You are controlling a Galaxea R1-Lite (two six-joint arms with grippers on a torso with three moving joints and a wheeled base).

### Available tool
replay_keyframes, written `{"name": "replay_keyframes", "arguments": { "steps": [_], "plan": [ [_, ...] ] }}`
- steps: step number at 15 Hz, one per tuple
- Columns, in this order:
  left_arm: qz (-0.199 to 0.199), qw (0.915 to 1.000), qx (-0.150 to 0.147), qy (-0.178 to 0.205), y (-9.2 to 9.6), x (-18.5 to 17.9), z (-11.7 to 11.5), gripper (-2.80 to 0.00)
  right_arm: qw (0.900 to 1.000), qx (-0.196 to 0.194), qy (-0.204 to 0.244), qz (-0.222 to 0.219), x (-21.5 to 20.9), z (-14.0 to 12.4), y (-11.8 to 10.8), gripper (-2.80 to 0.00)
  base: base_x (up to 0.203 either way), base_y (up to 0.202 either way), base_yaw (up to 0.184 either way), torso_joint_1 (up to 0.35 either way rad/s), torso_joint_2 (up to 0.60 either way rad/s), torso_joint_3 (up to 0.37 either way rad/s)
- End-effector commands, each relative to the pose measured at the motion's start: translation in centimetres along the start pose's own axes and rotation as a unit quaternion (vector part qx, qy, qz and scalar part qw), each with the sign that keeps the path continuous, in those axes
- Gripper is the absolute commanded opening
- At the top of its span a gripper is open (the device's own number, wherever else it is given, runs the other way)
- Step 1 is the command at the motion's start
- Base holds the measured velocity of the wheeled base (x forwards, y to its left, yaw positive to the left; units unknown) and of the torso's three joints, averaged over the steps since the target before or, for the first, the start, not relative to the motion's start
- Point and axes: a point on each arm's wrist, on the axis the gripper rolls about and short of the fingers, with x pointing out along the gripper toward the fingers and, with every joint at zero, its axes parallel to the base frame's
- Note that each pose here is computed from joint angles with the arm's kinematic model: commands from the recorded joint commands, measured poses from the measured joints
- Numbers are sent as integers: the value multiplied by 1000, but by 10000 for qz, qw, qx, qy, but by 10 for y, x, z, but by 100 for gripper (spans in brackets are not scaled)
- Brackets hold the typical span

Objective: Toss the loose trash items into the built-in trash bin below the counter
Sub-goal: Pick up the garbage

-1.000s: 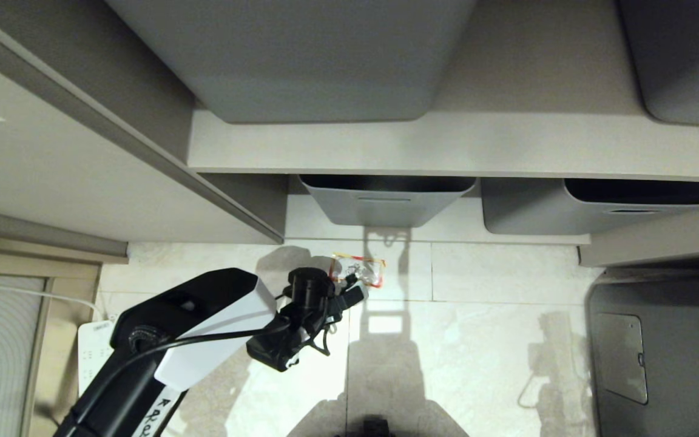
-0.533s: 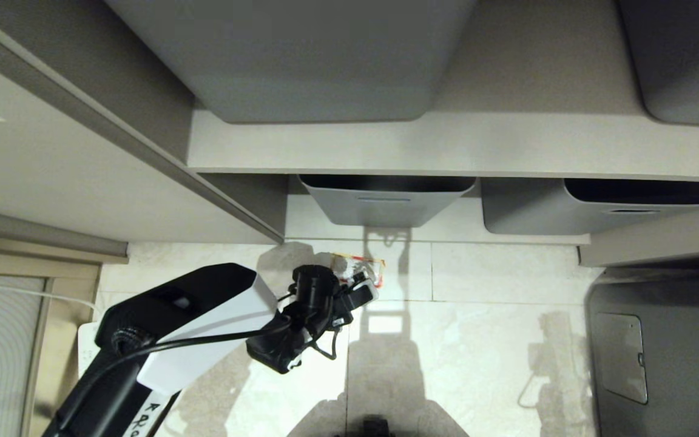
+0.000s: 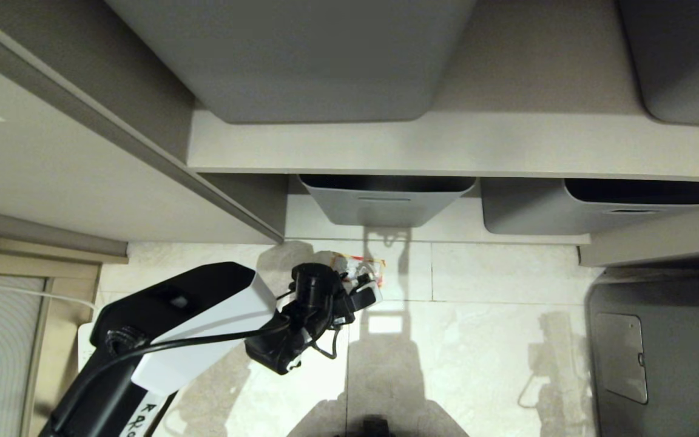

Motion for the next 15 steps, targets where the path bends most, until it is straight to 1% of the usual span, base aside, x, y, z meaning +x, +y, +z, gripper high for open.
{"name": "replay_keyframes", "arguments": {
  "steps": [1,5,6,10,12,15],
  "plan": [
    [2,10000,91,16,-1,-3,-2,0,10000,-2,-9,8,0,0,0,-280,0,0,0,0,0,0],
    [-54,9999,108,26,-1,-9,-1,0,10000,-2,-9,3,0,0,0,-280,0,0,0,0,0,0],
    [-46,9998,176,23,0,-9,-1,0,10000,-2,-9,3,0,0,0,-280,0,0,0,0,0,0],
    [266,9963,795,-213,3,-9,0,0,10000,-2,-9,3,0,0,0,-280,0,0,0,0,0,0],
    [276,9958,835,-273,2,-9,1,0,10000,-2,-8,3,0,0,0,-280,0,0,0,0,0,0],
    [214,9961,823,-228,1,-9,-1,0,10000,-2,-9,3,0,0,0,-280,0,0,0,0,0,0]
  ]
}}
